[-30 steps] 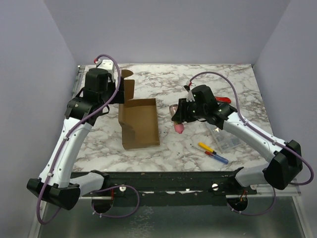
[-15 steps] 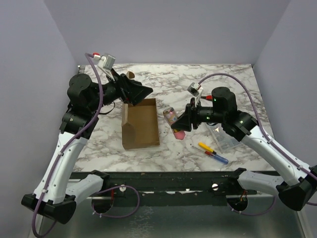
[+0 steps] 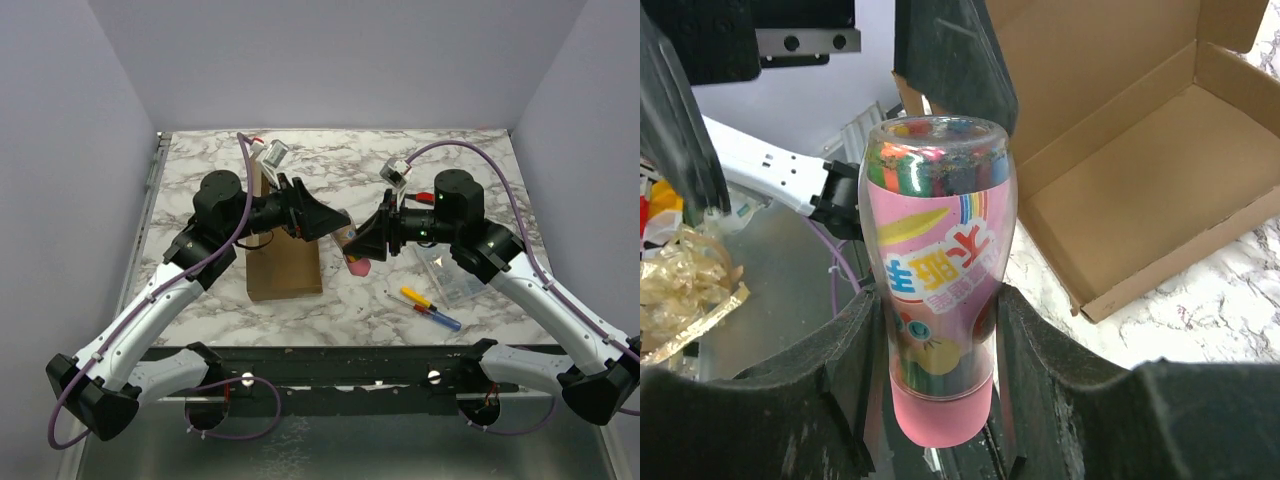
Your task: Unpack the express box
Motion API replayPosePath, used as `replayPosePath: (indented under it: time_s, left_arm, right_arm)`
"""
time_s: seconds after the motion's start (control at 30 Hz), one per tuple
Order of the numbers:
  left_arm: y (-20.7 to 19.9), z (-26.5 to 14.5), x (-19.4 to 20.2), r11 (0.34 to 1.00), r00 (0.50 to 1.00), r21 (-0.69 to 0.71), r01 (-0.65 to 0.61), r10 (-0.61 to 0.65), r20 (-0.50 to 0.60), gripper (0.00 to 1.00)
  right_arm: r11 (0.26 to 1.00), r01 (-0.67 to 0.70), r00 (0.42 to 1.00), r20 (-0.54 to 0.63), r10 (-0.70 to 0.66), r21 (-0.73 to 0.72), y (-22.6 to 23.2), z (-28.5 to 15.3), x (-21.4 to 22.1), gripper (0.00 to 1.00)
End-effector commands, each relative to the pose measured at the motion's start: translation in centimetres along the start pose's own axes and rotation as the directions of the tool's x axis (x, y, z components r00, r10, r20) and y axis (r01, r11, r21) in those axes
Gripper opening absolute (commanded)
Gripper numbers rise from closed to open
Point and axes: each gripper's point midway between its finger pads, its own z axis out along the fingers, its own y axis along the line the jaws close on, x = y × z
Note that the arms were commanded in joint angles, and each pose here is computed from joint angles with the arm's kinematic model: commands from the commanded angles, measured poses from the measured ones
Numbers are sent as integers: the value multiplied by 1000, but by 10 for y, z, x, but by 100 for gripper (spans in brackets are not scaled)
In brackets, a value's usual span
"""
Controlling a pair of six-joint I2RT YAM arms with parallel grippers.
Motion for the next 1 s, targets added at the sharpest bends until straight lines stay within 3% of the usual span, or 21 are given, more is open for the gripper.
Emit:
replayPosePath:
  time_s: [0.0, 0.23, 0.3, 0.43, 0.5, 0.6, 0.7, 0.97]
  left_arm:
    - [5, 16, 4, 1000, 1000, -3, 10, -10, 4, 93]
    - [14, 23, 7, 999, 1000, -25, 27, -27, -1, 85]
    - [13, 26, 9, 999, 999, -13, 37, -38, -12, 74]
    - [17, 30, 13, 997, 996, -18, 79, -79, -27, 37]
    - [16, 31, 8, 995, 995, -15, 102, -102, 2, 24]
    - [10, 30, -6, 989, 986, 3, 147, -147, 82, 0]
    - [3, 25, -30, 981, 959, 36, 189, -192, 209, 0]
    - [2, 13, -78, 938, 831, 114, 326, -342, 439, 0]
  right_arm:
    - [995, 70, 996, 55, -66, -66, 20, -4, -24, 0]
    - [996, 62, 996, 68, -58, -66, 23, -8, -25, 0]
    - [996, 59, 996, 73, -54, -71, 25, -8, -26, 0]
    - [999, 47, 995, 88, -45, -17, 17, -9, -29, 2]
    - [998, 22, 994, 103, -28, 58, 5, -10, -30, 20]
    - [983, -34, 990, 143, 8, 180, -17, -13, -30, 62]
    - [964, -110, 971, 232, 52, 242, -31, -16, -33, 97]
    - [960, -243, 828, 546, 130, 141, -24, -34, -66, 100]
